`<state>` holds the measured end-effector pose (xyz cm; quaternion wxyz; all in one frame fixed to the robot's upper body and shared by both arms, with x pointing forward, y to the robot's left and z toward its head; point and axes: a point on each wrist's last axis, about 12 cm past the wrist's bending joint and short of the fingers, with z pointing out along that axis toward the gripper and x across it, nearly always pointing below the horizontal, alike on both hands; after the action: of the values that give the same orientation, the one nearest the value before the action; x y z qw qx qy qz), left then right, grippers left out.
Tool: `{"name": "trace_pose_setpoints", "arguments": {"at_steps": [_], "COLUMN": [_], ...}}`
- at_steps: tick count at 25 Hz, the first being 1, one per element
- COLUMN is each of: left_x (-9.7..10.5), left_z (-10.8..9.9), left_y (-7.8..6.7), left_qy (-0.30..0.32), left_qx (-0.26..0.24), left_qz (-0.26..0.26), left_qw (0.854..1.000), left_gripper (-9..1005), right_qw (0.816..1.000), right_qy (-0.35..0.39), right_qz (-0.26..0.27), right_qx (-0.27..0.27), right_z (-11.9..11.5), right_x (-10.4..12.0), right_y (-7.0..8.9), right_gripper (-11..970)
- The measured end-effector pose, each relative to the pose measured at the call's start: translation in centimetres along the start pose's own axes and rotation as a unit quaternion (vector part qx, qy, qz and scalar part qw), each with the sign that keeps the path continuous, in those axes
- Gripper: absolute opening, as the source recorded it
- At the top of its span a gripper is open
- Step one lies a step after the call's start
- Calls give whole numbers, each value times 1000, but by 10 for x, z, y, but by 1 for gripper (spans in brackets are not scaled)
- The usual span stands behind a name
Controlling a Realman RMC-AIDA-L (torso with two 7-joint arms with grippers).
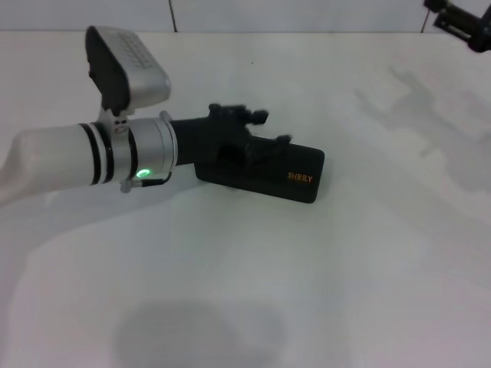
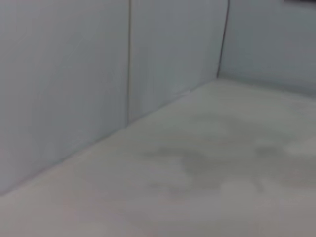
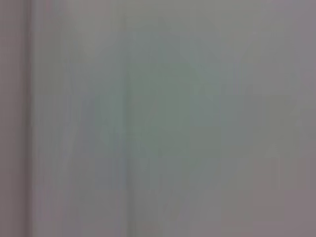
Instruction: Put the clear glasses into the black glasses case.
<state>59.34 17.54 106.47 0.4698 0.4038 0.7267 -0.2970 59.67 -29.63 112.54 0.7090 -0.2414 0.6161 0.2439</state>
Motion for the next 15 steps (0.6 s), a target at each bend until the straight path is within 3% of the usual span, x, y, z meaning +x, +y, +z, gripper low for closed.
{"name": "trace_pose_setpoints", "arguments": {"at_steps": [3,4,6,8,11,15], "left_x": [-12,-14,-14,-6,10,20], "left_z": [-17,-27,-50,-77,-104,-119], "left_y": [-8,-11,-15,-22,-32,-40], "left_qy": [-94,-125,-170,-198,-236,-262], "left_qx": [30,41,67,99,103,83], "left_qz": [18,21,26,39,52,62], "left_qw": [995,991,983,974,965,959], "left_gripper": [601,601,601,601,601,601], "right_qw": [999,991,973,944,924,921], "right_qy": [6,33,67,94,80,69], "right_qz": [-9,-23,-29,-23,-23,-46], "right_qx": [-39,-130,-218,-316,-373,-381], "right_z": [7,16,17,12,2,-1], "right_x": [-2,-9,-14,-20,-21,-15], "right_y": [8,22,31,41,49,56], "right_gripper": [857,857,857,858,858,858]}}
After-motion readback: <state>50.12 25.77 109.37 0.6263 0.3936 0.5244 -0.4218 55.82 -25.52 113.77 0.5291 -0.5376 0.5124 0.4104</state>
